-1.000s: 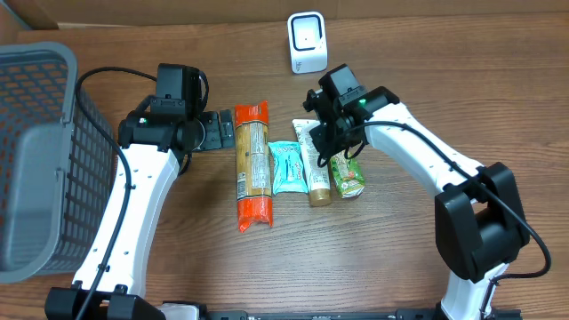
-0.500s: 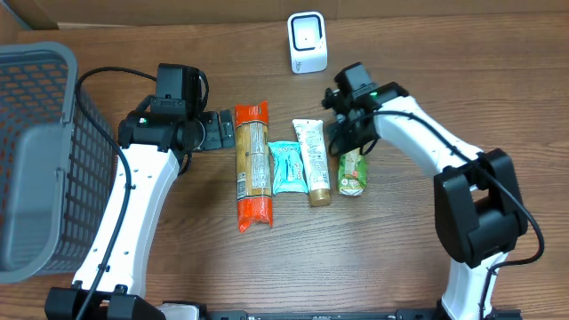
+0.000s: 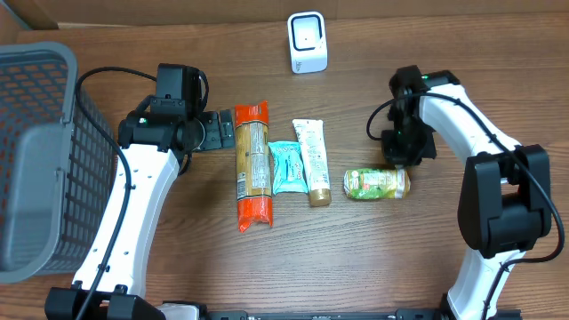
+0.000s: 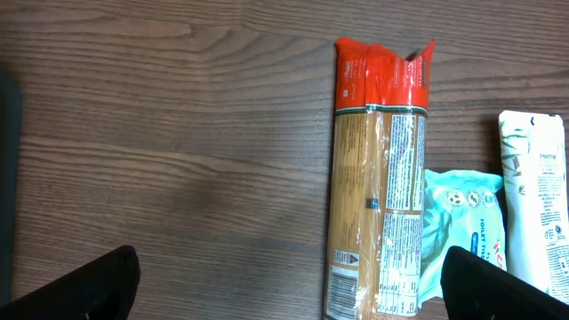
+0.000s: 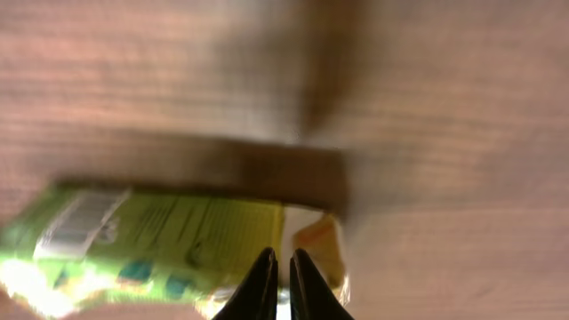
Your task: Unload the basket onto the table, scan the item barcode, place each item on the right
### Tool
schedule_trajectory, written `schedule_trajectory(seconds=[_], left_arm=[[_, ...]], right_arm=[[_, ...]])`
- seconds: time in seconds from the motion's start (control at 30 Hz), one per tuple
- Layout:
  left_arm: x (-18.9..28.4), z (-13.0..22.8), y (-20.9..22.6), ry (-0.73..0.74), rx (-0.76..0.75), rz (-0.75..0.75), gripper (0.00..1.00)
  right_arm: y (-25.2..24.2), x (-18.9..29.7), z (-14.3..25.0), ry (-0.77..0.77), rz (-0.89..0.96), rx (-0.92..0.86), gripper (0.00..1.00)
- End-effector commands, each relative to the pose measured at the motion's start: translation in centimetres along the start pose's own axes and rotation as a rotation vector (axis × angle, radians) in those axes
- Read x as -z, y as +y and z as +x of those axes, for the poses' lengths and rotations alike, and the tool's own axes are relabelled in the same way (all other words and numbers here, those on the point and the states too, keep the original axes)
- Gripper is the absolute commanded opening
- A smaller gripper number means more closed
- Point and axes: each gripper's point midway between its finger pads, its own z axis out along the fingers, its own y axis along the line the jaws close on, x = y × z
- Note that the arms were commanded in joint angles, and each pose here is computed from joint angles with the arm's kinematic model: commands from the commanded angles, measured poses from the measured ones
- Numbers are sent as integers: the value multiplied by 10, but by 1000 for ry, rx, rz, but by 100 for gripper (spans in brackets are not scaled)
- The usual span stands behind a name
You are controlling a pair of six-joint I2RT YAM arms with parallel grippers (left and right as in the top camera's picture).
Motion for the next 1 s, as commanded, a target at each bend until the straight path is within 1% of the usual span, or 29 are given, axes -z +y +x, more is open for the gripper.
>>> schedule_trajectory(seconds=[0.0,0.13,0.27,0.3,0.53,0.57,0.63,0.7,0.97], left_arm=[[0,-2,0,-5,-24,-7,99],[0,-2,0,-5,-24,-7,100],[0,-2,0,-5,-24,-7,100],[0,-2,0,-5,-24,-7,100],[0,-2,1,-5,-24,-8,100],[0,-2,0,-5,-24,-7,100],[0,-2,0,-5,-24,-7,100],[0,-2,0,-5,-24,-7,99],[0,-2,1,-5,-24,-8,100]], right_arm=[[22,3,14,64,-110,-23,10],[33,3,25,103,-131,-1,11],[48,-3,36,129,-116,57,12],[52,-6,40,138,-112,88,11],[69,-12,54,159,-97,224,10],[75,-12,57,168,-112,261,8],[89,-9,68,197,-183,346,7],[98,-8,74,209,-221,389,7],[109,-14,71,178,-214,431,7]])
